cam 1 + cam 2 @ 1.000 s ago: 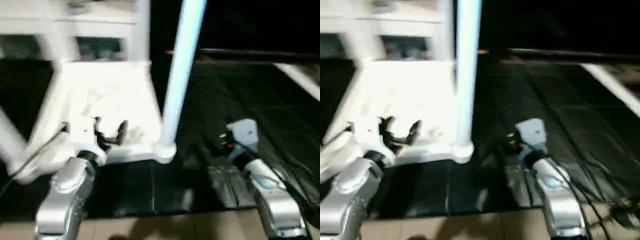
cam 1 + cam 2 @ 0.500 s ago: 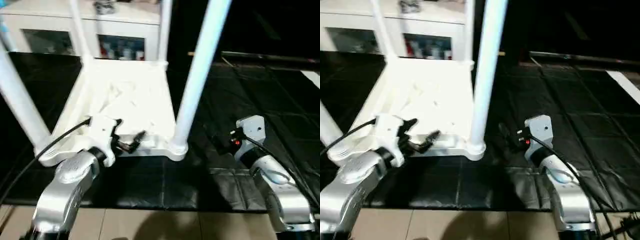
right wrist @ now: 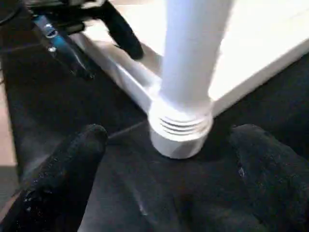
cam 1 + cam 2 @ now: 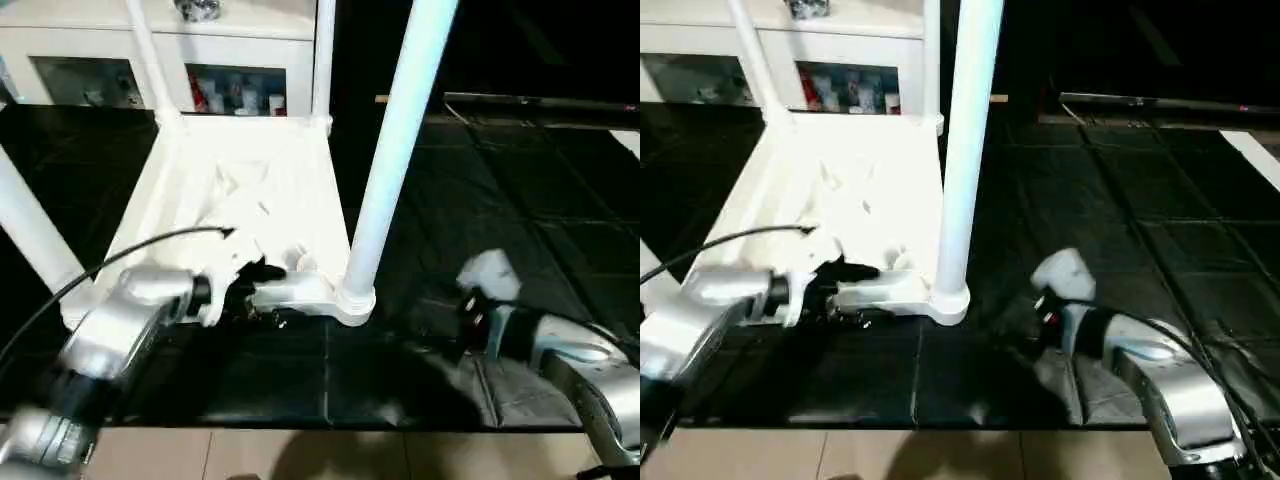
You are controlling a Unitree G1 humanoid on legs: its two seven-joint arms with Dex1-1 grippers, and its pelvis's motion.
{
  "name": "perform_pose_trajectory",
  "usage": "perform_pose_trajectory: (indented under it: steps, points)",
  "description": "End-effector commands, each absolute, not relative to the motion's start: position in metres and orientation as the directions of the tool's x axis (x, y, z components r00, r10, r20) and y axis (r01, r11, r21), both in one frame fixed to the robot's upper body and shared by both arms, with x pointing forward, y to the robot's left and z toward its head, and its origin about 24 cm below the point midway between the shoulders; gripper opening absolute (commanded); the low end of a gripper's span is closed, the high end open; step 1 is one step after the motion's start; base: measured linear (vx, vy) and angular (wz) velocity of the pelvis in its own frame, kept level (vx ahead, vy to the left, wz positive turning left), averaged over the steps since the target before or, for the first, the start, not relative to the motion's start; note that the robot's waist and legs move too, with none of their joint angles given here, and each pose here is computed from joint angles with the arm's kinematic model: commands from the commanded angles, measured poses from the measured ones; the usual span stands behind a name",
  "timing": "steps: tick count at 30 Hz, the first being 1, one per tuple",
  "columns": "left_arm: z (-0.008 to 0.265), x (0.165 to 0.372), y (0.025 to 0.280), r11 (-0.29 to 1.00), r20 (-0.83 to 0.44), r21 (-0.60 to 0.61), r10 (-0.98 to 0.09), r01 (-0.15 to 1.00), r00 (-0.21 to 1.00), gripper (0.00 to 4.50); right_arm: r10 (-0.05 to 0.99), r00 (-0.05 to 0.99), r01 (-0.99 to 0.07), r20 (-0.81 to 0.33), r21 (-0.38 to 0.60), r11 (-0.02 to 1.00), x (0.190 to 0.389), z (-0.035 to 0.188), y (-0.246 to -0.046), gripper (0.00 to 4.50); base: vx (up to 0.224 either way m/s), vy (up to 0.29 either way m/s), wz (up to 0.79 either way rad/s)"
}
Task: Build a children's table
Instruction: Rotate table base, then rotate leg to tighten
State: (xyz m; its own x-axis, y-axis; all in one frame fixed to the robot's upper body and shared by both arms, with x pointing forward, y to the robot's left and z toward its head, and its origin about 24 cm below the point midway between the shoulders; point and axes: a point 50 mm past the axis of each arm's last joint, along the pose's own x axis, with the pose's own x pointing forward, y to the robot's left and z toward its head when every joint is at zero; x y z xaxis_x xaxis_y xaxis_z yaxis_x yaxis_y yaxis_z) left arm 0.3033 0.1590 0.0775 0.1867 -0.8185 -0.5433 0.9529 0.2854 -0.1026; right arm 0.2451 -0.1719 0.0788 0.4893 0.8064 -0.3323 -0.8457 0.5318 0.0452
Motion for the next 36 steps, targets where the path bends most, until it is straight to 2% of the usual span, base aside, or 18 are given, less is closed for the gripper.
perform_pose_trajectory:
  steps: [1,3,4,9,10,12,14,18,20,25,27,29,31,36]
  points:
    - [0.073,0.305,0.154,0.239,-0.578,-0.112,-0.805,0.965,0.133,3.72,0.814,0.476,-0.858,-0.334,0.029,0.513,0.247,0.082,-0.17,4.5,0.0,0.0,0.0]
    - [0.068,0.312,0.15,0.248,-0.598,-0.098,-0.789,0.964,0.142,3.65,0.815,0.472,-0.86,-0.338,0.027,0.509,0.247,0.081,-0.169,4.5,0.0,0.0,0.0]
    - [0.066,0.316,0.148,0.254,-0.603,-0.09,-0.784,0.963,0.15,3.43,0.818,0.465,-0.863,-0.339,0.032,0.504,0.246,0.081,-0.168,4.5,0.0,0.0,0.0]
    - [0.069,0.33,0.14,0.283,-0.596,-0.073,-0.782,0.956,0.185,3.21,0.83,0.433,-0.877,-0.351,0.049,0.478,0.242,0.081,-0.167,4.5,0.0,0.0,0.0]
    - [0.07,0.334,0.137,0.286,-0.598,-0.065,-0.778,0.956,0.192,2.99,0.831,0.426,-0.88,-0.356,0.051,0.473,0.241,0.08,-0.167,4.5,0.0,0.0,0.0]
    - [0.07,0.339,0.135,0.29,-0.601,-0.058,-0.774,0.955,0.199,2.92,0.831,0.423,-0.881,-0.362,0.051,0.47,0.241,0.08,-0.167,4.5,0.0,0.0,0.0]
    - [0.07,0.342,0.133,0.288,-0.601,-0.055,-0.774,0.956,0.198,2.59,0.833,0.419,-0.882,-0.362,0.056,0.468,0.24,0.081,-0.168,4.5,0.0,0.0,0.0]
    - [0.069,0.345,0.13,0.256,-0.602,-0.057,-0.78,0.965,0.171,2.49,0.839,0.403,-0.887,-0.366,0.068,0.456,0.235,0.081,-0.168,4.5,0.0,0.0,0.0]
    - [0.068,0.344,0.131,0.229,-0.613,-0.057,-0.776,0.972,0.146,2.15,0.839,0.397,-0.889,-0.371,0.073,0.453,0.234,0.08,-0.168,4.5,0.0,0.0,0.0]
    - [0.067,0.344,0.131,0.202,-0.62,-0.065,-0.775,0.977,0.119,1.93,0.838,0.396,-0.889,-0.375,0.073,0.453,0.235,0.079,-0.168,4.5,0.0,0.0,0.0]
    - [0.067,0.344,0.132,0.199,-0.623,-0.065,-0.774,0.978,0.116,1.66,0.838,0.396,-0.889,-0.376,0.073,0.453,0.235,0.079,-0.168,4.5,0.0,0.0,0.0]
    - [0.067,0.345,0.132,0.198,-0.625,-0.062,-0.772,0.978,0.117,1.66,0.837,0.396,-0.888,-0.377,0.074,0.453,0.235,0.079,-0.168,4.5,0.0,0.0,0.0]
    - [0.066,0.345,0.132,0.198,-0.629,-0.059,-0.768,0.978,0.118,1.31,0.837,0.395,-0.889,-0.379,0.074,0.453,0.234,0.078,-0.167,4.5,0.0,0.0,0.0]
    - [0.066,0.347,0.132,0.207,-0.626,-0.046,-0.768,0.977,0.133,1.15,0.834,0.394,-0.891,-0.387,0.063,0.45,0.236,0.076,-0.167,4.5,0.0,0.0,0.0]
